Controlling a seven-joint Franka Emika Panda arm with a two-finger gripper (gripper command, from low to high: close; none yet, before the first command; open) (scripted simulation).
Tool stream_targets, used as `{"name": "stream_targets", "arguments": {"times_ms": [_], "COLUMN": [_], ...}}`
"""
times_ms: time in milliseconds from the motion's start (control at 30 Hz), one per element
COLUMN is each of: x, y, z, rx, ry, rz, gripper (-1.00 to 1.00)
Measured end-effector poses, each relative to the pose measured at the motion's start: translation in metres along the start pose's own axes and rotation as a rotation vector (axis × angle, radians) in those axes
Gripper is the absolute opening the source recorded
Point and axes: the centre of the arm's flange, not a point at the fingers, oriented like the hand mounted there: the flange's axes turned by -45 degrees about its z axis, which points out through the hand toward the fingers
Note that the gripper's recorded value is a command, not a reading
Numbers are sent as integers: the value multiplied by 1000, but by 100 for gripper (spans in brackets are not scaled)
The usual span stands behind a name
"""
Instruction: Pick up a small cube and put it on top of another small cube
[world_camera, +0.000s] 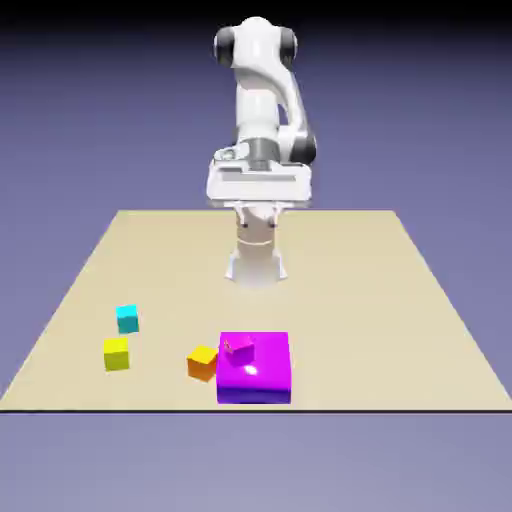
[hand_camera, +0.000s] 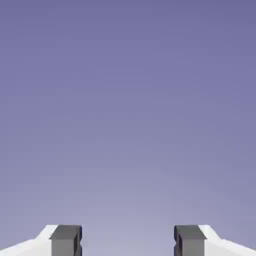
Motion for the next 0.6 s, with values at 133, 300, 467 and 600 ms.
{"name": "stream_targets", "arguments": {"times_ms": [133,300,467,600], "x": [-23,-71,-137,-203], "y": [66,149,225,279], "z": [38,72,91,94], "rx": [-98,-215,-324,-407], "ry": [-135,-293,-440,-550], "rz": [202,469,750,989], "gripper": [0,0,0,0]}}
